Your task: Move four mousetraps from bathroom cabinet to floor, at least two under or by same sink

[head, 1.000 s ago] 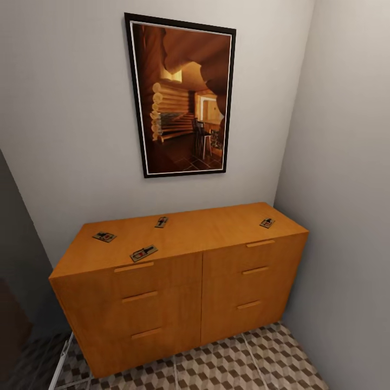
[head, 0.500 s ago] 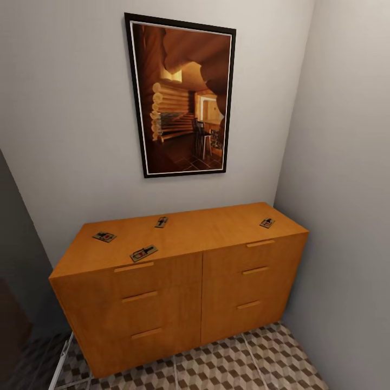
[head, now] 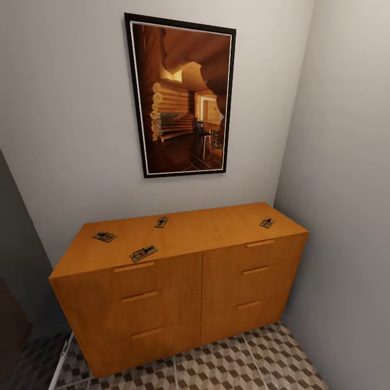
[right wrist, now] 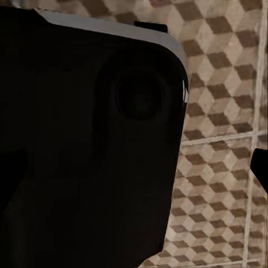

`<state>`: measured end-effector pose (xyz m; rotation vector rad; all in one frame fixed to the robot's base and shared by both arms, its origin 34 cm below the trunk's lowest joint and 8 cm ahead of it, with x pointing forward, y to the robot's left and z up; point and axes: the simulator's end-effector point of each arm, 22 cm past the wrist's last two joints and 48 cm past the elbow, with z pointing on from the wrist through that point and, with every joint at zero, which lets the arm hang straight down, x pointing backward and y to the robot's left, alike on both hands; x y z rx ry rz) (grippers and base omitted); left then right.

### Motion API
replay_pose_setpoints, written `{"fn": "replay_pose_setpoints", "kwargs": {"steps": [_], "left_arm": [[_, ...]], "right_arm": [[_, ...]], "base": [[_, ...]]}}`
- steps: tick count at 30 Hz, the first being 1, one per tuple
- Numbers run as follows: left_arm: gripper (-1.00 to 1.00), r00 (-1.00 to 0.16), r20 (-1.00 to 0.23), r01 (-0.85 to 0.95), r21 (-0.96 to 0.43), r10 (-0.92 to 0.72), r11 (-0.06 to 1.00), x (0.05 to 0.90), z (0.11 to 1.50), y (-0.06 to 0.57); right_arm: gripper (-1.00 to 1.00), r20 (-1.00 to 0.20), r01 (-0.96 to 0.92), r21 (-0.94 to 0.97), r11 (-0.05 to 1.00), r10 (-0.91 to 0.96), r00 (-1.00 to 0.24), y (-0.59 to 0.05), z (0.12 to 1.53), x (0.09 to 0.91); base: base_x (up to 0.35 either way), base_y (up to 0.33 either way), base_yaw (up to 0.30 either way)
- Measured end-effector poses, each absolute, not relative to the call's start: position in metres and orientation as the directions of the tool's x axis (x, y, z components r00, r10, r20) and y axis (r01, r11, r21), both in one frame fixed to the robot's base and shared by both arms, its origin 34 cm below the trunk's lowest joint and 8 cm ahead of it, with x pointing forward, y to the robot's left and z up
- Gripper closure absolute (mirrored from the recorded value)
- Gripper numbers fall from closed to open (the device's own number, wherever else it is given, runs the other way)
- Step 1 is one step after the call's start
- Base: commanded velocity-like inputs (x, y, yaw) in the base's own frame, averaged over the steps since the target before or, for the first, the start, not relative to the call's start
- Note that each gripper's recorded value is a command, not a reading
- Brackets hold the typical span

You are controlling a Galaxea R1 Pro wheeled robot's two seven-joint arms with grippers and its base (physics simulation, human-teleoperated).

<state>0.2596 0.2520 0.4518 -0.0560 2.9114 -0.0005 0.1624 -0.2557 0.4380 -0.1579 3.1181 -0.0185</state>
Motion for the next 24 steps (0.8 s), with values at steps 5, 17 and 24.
{"fn": "replay_pose_setpoints", "kwargs": {"steps": [5, 17, 24], "left_arm": [[-1.0, -0.965, -0.258, -0.035, -0.006, -0.036, 0.999, 0.292, 0.462, 0.253], [-1.0, -0.937, -0.348, -0.029, -0.01, -0.031, 1.0, 0.358, 0.491, 0.256], [-1.0, -0.915, -0.403, -0.029, -0.009, -0.03, 1.0, 0.386, 0.507, 0.258]], "right_arm": [[-1.0, -0.092, -0.114, -0.02, 0.993, -0.116, -0.989, -0.253, 0.443, 0.21], [-1.0, -0.197, -0.11, -0.045, 0.993, -0.117, -0.973, -0.259, 0.468, 0.299], [-1.0, -0.28, -0.103, -0.053, 0.993, -0.114, -0.953, -0.259, 0.489, 0.347]], "base": [[0.0, 0.0, 0.0], [0.0, 0.0, 0.0], [0.0, 0.0, 0.0]]}}
